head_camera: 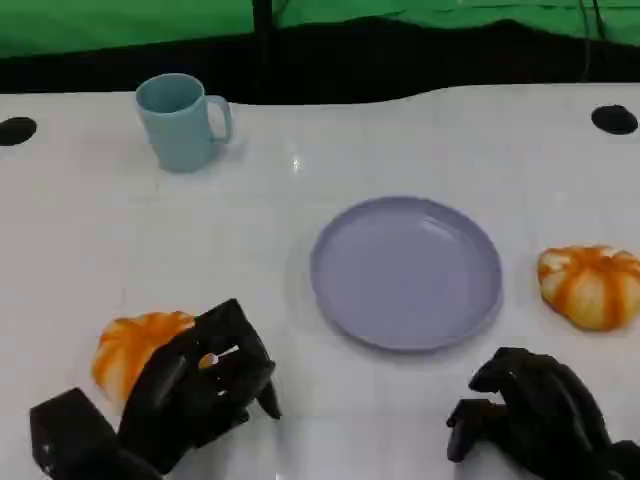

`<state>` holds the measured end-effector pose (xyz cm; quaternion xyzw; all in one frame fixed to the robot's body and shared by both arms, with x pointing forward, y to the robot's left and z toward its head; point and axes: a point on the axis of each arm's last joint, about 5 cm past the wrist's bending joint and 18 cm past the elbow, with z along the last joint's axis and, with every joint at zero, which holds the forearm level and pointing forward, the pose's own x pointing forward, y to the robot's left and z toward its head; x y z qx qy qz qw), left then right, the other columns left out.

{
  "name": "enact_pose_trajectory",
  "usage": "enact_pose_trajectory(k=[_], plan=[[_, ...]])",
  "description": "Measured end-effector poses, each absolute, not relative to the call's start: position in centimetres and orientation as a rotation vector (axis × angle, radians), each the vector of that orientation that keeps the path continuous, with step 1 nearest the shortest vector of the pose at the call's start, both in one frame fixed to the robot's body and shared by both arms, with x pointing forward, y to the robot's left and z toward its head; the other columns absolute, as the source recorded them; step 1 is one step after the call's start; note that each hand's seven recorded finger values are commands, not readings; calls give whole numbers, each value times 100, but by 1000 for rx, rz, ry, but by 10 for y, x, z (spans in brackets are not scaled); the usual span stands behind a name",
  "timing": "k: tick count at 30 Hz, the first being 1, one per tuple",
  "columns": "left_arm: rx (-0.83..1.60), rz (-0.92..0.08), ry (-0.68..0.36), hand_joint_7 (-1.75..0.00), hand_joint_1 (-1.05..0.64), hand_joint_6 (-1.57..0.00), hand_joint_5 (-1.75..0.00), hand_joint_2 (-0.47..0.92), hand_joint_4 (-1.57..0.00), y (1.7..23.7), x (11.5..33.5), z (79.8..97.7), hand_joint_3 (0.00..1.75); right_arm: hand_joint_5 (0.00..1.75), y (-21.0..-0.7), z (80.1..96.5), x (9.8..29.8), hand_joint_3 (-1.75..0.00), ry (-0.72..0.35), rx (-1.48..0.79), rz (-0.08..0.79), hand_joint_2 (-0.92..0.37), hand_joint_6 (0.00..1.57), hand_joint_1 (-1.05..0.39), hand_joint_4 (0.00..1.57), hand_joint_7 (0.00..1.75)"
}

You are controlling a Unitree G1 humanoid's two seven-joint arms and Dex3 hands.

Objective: Grasp the bread from the table and place it into the plate.

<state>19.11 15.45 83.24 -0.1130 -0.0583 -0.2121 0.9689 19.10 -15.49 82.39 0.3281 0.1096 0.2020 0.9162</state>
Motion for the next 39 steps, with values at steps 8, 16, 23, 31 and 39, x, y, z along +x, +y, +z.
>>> enact_pose_trajectory(k=[8,16,23,31,39], plan=[[-229,-426,-115,-175,-66,-53,-175,92,-75,156,191,832,38,74,-156,822,190,-1,219,678,416,-74,157,-105,157,37],[-229,-424,-115,-175,-64,-52,-175,92,-74,156,191,832,39,73,-156,822,191,0,217,680,416,-72,157,-105,157,37],[-227,-423,-115,-175,-64,-52,-175,92,-74,156,191,832,39,73,-156,822,191,0,216,680,415,-73,157,-105,157,37],[-210,-427,-117,-175,-65,-52,-175,92,-74,156,192,833,40,74,-156,822,191,0,218,680,417,-73,157,-105,157,38],[-64,-452,-155,-120,-56,-49,-169,92,-49,165,194,852,36,75,-156,823,191,0,214,678,417,-73,157,-103,157,37]])
